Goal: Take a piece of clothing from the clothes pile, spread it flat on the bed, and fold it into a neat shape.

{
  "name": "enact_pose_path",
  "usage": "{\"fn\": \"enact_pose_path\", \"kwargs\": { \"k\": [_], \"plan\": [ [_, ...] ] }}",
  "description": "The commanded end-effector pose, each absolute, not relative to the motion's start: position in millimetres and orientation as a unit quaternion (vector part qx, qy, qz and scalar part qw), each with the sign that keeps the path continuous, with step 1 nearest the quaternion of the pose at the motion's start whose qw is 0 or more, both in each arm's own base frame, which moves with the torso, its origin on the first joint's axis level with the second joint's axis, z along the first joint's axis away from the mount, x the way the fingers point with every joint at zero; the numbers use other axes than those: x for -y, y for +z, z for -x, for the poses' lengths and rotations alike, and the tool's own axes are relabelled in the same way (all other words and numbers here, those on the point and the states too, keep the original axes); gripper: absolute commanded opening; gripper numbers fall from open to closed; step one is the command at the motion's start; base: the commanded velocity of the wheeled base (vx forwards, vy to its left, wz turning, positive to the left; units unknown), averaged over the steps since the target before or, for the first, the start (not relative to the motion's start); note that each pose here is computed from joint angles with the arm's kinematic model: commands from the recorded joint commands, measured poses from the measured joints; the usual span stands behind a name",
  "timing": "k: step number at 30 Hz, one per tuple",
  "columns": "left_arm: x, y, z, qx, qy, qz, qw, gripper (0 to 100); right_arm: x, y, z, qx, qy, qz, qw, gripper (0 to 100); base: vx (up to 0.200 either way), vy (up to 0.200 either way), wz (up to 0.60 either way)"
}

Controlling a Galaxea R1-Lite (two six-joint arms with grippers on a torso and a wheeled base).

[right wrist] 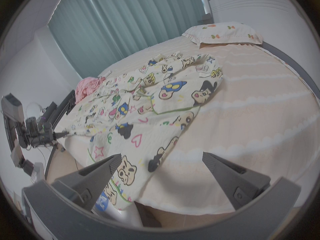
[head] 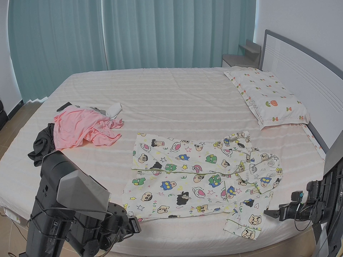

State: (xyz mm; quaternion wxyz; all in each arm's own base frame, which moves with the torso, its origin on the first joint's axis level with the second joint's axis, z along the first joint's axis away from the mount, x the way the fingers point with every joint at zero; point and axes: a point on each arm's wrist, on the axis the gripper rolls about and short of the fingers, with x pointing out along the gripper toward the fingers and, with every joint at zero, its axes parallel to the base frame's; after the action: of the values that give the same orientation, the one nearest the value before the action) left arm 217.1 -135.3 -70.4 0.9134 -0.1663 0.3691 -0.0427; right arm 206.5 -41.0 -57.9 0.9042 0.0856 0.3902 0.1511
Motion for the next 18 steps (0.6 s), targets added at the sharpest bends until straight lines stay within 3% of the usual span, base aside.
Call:
{"fn": "enact_pose_path", "kwargs": {
  "k": [1, 11, 18],
  "plan": [
    [133, -63, -218, -0.357, -0.044, 0.174, 0.917, 0, 27, -65, -194, -0.445, 0.193, -0.093, 0.869, 100, 0.0, 0.0, 0.0],
    [133, -64, -218, -0.357, -0.044, 0.174, 0.917, 0, 7, -61, -192, -0.466, 0.231, -0.081, 0.85, 100, 0.0, 0.0, 0.0],
    [133, -64, -218, -0.358, -0.044, 0.174, 0.916, 0, 5, -59, -190, -0.481, 0.21, -0.062, 0.849, 100, 0.0, 0.0, 0.0]
  ]
}}
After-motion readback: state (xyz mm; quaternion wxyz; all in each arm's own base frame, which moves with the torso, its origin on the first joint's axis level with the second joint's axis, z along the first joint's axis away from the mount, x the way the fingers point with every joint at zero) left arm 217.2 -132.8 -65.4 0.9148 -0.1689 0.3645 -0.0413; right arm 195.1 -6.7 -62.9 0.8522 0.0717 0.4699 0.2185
